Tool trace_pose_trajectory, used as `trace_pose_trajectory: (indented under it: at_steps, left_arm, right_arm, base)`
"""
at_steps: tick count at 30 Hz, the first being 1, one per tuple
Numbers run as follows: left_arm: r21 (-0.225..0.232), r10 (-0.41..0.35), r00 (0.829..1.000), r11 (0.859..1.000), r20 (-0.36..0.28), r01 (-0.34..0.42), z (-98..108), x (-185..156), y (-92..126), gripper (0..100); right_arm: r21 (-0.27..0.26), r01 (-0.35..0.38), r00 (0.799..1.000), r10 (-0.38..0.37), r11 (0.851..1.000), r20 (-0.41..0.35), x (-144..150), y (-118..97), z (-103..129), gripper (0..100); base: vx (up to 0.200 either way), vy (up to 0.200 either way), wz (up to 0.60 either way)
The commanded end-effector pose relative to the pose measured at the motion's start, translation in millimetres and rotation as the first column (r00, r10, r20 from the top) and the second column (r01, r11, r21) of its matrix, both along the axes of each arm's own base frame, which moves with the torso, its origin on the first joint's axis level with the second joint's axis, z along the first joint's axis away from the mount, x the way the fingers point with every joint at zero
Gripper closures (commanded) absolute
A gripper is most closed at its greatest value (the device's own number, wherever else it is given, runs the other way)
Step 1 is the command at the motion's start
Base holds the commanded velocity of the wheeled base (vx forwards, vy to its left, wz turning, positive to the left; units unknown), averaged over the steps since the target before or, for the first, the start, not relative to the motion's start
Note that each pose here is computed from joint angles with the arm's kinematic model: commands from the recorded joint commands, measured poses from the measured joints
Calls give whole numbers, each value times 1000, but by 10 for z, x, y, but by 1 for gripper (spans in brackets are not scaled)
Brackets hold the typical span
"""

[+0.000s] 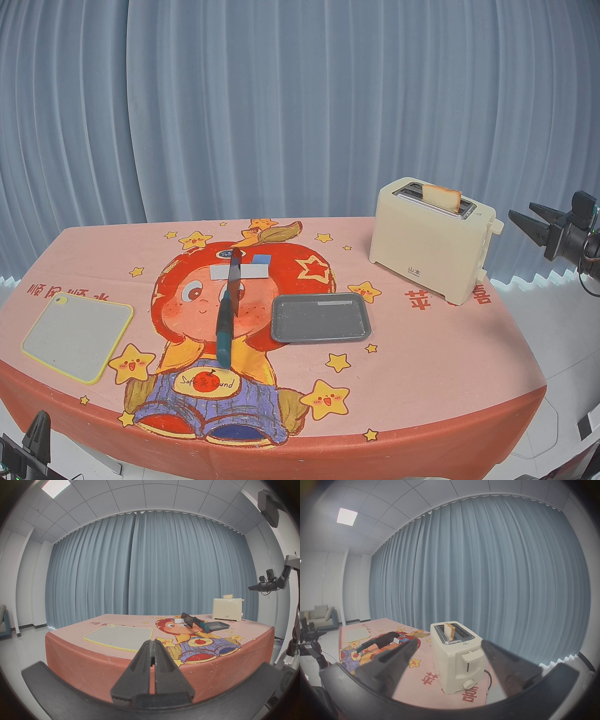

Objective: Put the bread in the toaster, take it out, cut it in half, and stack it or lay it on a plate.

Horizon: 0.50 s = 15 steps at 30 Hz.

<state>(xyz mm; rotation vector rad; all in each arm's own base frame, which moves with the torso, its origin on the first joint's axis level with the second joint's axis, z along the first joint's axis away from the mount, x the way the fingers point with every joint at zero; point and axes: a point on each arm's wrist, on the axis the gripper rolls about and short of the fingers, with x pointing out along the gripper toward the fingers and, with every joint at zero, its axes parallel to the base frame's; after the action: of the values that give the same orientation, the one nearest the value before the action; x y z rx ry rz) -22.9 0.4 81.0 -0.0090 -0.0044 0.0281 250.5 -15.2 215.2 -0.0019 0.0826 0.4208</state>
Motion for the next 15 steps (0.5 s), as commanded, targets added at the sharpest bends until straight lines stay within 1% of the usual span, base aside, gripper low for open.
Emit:
trace_pose_trajectory:
  at_steps: [1,4,9,15]
  left_arm:
    - [0,1,1000,1000,-1,-1,-52,1,0,100]
    - [0,1,1000,1000,-1,-1,-52,1,0,100]
    - [0,1,1000,1000,-1,-1,-52,1,0,100]
    - [0,1,1000,1000,-1,-1,-52,1,0,100]
  right_arm:
    - [0,10,1000,-10,1000,-10,43,0,-34,100]
    - [1,10,1000,-10,1000,6,46,11,-25,100]
    - [1,15,1000,-15,1000,9,49,-1,-24,100]
    - [14,19,1000,-19,1000,10,49,-5,-9,100]
  base:
    - [0,0,0]
    - [0,0,0]
    - [0,0,0]
    - [0,0,0]
